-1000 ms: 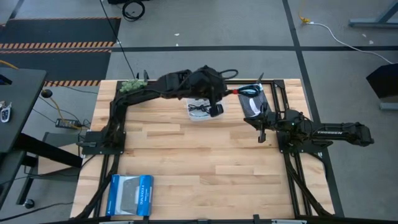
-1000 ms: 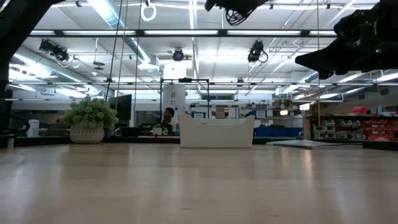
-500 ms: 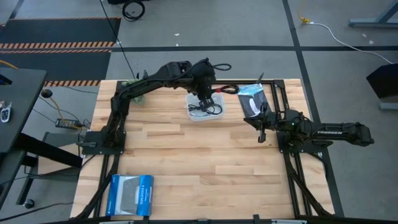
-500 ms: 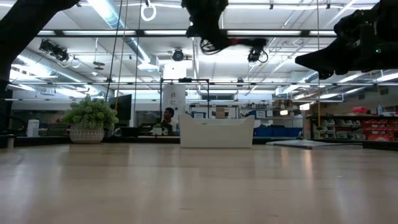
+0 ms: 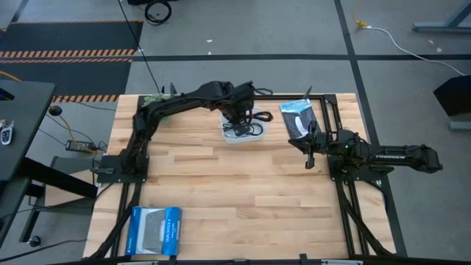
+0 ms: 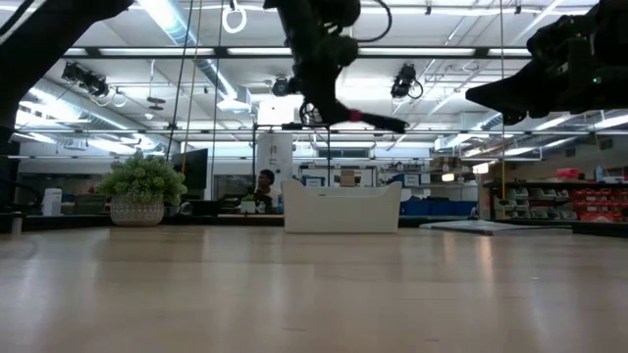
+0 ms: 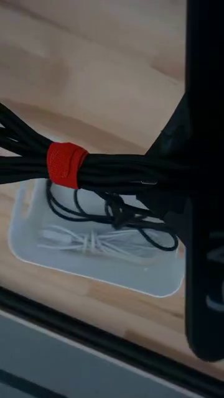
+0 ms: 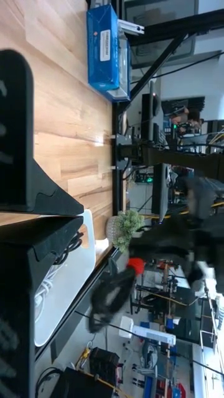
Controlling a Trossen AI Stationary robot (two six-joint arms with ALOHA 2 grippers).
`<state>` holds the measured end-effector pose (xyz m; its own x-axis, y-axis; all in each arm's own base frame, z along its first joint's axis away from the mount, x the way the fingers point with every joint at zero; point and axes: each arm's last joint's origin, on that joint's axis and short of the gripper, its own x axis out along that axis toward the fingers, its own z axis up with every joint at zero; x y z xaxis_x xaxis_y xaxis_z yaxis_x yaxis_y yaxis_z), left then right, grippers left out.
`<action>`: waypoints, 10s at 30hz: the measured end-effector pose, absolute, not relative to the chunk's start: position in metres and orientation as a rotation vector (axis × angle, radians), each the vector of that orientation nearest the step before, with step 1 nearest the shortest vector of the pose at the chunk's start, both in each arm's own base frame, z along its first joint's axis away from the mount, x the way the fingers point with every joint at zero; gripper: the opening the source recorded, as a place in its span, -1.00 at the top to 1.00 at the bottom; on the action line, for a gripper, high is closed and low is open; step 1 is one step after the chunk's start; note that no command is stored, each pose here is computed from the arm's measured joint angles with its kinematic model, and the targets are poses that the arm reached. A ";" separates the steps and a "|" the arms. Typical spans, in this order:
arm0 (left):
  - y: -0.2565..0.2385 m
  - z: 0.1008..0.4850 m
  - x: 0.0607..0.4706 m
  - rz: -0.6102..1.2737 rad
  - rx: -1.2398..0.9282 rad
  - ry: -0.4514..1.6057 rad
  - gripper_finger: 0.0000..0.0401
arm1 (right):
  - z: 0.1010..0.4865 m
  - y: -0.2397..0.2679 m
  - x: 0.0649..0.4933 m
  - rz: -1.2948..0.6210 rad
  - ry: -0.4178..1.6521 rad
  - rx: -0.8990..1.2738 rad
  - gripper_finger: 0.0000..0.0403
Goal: Pick and place USB-C Cables
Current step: Put the black charger cable into the white bin, then return to Home Position
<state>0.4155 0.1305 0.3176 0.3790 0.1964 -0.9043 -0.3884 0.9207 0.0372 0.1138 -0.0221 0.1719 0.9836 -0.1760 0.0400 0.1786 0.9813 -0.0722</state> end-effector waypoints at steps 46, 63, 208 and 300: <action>0.145 0.206 0.422 0.537 -0.308 1.189 0.80 | 0.172 -0.022 0.114 -0.179 -0.033 -0.075 0.90; 0.138 0.182 0.429 0.543 -0.330 1.246 0.80 | 0.172 -0.022 0.114 -0.178 -0.033 -0.076 0.90; 0.038 0.596 0.191 0.175 -0.272 -0.041 0.88 | 0.172 -0.022 0.114 -0.178 -0.034 -0.075 0.90; 0.005 0.243 0.079 0.237 -0.606 -0.822 0.88 | 0.172 -0.022 0.114 -0.178 -0.033 -0.075 0.90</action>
<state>0.0787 0.0054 0.2427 0.6662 0.4230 0.6142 0.0313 0.8070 -0.5897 0.1138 -0.0221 0.1719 0.9836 -0.1758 0.0395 0.1783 0.9813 -0.0720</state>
